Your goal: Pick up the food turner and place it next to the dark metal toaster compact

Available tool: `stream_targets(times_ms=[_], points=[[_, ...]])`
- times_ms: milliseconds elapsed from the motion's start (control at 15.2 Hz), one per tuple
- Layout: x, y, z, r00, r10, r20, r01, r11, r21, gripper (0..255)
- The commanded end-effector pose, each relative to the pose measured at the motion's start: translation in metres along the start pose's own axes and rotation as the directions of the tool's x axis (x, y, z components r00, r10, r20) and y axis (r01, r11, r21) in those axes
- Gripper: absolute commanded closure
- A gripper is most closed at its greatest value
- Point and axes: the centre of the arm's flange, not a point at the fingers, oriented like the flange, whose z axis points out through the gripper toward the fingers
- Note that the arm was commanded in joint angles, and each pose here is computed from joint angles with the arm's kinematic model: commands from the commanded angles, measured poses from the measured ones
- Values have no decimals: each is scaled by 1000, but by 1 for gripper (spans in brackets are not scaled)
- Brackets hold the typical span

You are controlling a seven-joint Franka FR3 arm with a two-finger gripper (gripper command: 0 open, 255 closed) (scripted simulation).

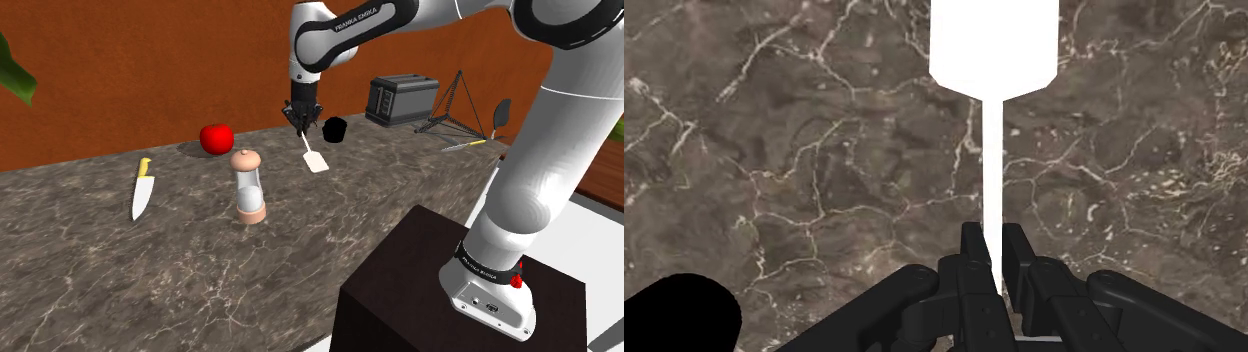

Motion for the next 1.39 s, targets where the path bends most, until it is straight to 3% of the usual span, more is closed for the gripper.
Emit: stream_targets(times_ms=[0, 1320], points=[[1, 0, -11, 1000, 0, 1, 0, 1000, 0, 255], [8, 0, -117, 1000, 0, 1, 0, 1000, 0, 255]])
